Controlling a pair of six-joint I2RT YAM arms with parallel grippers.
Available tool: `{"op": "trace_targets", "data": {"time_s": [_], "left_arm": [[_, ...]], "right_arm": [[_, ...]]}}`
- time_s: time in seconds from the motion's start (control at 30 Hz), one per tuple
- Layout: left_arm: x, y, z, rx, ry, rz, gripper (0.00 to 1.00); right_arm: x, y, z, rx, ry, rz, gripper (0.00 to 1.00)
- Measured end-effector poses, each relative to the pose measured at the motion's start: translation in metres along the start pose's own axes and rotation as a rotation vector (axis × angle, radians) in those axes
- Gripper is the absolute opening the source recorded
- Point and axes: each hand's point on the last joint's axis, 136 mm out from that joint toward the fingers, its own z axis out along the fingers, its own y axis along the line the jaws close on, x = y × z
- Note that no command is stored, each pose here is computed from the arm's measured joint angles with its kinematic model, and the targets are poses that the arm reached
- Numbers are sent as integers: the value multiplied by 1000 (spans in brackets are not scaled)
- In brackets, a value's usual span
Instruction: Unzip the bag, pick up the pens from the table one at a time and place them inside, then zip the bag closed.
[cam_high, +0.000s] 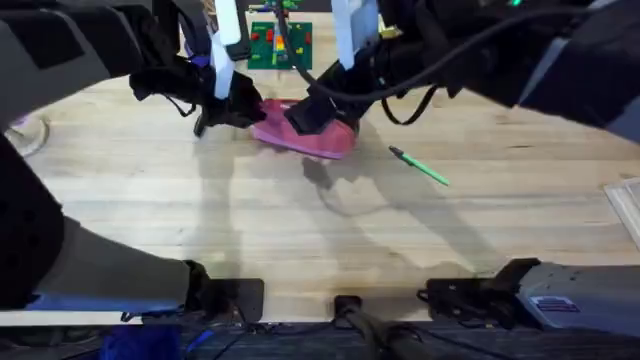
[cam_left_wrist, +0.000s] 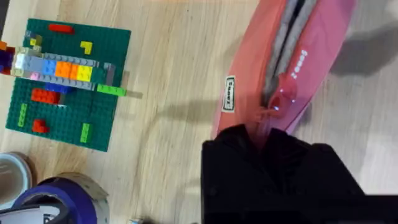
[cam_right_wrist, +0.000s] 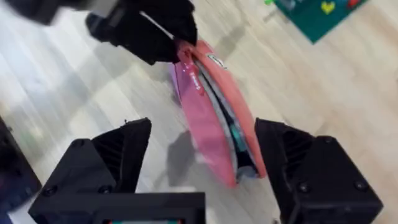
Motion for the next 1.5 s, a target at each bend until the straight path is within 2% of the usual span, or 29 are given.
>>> {"op": "trace_targets", "data": {"time_s": [0.2,0.23,0.3,0.43,0.47,0.87,1.07,1.2,1.27,1.37,1.4,1.47,1.5], "left_arm": [[0,0,0,0,0,0,42],[0,0,0,0,0,2,73],[-1,0,0,0,-5,4,312],[-4,0,1,2,-16,4,940],[-4,0,1,1,-17,5,976],[-1,-1,-6,-12,30,-6,993],[-28,8,-50,-146,14,-10,993],[-36,-1,-80,-196,14,-57,993],[-37,-10,-91,-200,19,-88,992],[-39,-25,-105,-196,27,-129,993],[-40,-29,-109,-198,29,-135,993],[-43,-37,-116,-202,30,-146,993],[-45,-41,-119,-204,31,-148,993]], "right_arm": [[-24,3,-24,2,-8,-136,996],[-28,3,-27,4,-16,-150,996],[-35,3,-31,8,-32,-174,996],[-36,0,-32,23,-29,-196,996],[-35,0,-32,27,-26,-199,996],[-34,-3,-32,40,-22,-206,989],[-35,-3,-32,40,-22,-206,917],[-35,-3,-32,41,-22,-206,833],[-34,-3,-32,40,-22,-207,759],[-36,-4,-28,40,-20,-209,588],[-37,-4,-25,40,-19,-211,500],[-37,-6,-18,39,-15,-212,249],[-36,-6,-15,38,-10,-211,174]]}}
